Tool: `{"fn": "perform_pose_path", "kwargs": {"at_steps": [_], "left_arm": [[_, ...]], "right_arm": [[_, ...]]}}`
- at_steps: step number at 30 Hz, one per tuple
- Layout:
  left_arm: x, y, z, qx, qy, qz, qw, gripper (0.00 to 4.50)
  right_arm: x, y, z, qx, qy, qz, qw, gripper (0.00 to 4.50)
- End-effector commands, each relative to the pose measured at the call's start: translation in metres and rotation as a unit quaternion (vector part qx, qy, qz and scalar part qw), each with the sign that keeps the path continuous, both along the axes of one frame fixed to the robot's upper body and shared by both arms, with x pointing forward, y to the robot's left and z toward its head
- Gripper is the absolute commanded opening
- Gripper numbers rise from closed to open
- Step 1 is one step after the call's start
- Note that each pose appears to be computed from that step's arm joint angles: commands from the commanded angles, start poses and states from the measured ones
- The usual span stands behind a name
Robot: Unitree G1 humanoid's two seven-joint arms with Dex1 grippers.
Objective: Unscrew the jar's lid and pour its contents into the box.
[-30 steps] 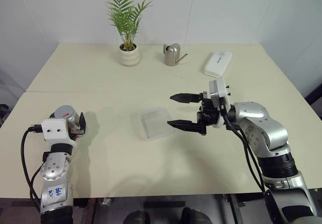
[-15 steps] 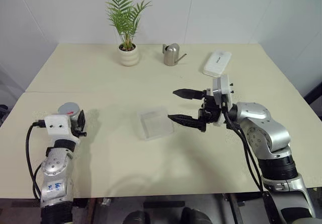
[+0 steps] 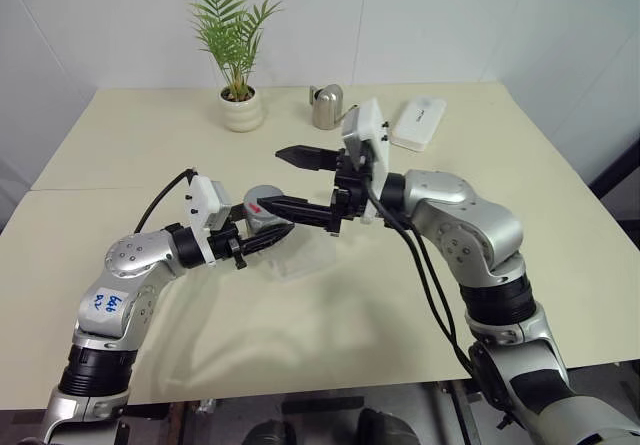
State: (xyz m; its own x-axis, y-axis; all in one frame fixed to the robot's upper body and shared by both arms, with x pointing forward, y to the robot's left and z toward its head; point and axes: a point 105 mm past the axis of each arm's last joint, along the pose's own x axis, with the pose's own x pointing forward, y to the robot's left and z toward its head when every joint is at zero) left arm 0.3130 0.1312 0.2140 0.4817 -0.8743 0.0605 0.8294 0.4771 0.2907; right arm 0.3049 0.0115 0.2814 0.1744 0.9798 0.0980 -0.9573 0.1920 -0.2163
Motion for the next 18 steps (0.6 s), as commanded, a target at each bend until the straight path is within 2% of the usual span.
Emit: {"fn": "perform_pose_path", "kwargs": {"at_steps": [1,7,13,18], "left_arm": [[-0.003,-0.006,0.011,-0.009,-0.021,-0.015,1.000,1.97],[-0.005,-0.011,0.010,-0.013,-0.019,-0.022,0.999,1.97],[-0.004,-0.012,0.010,-0.020,-0.015,-0.023,0.999,1.97],[-0.004,-0.013,0.011,-0.025,-0.014,-0.022,0.999,1.97]], "right_arm": [[0.003,0.003,0.004,-0.002,-0.016,-0.012,1.000,4.50],[0.006,0.004,-0.009,-0.033,-0.009,-0.014,0.999,4.50],[0.005,0.007,-0.009,-0.027,-0.010,-0.009,1.000,4.50],[-0.007,0.011,-0.008,-0.021,-0.009,0.019,1.000,4.50]]}}
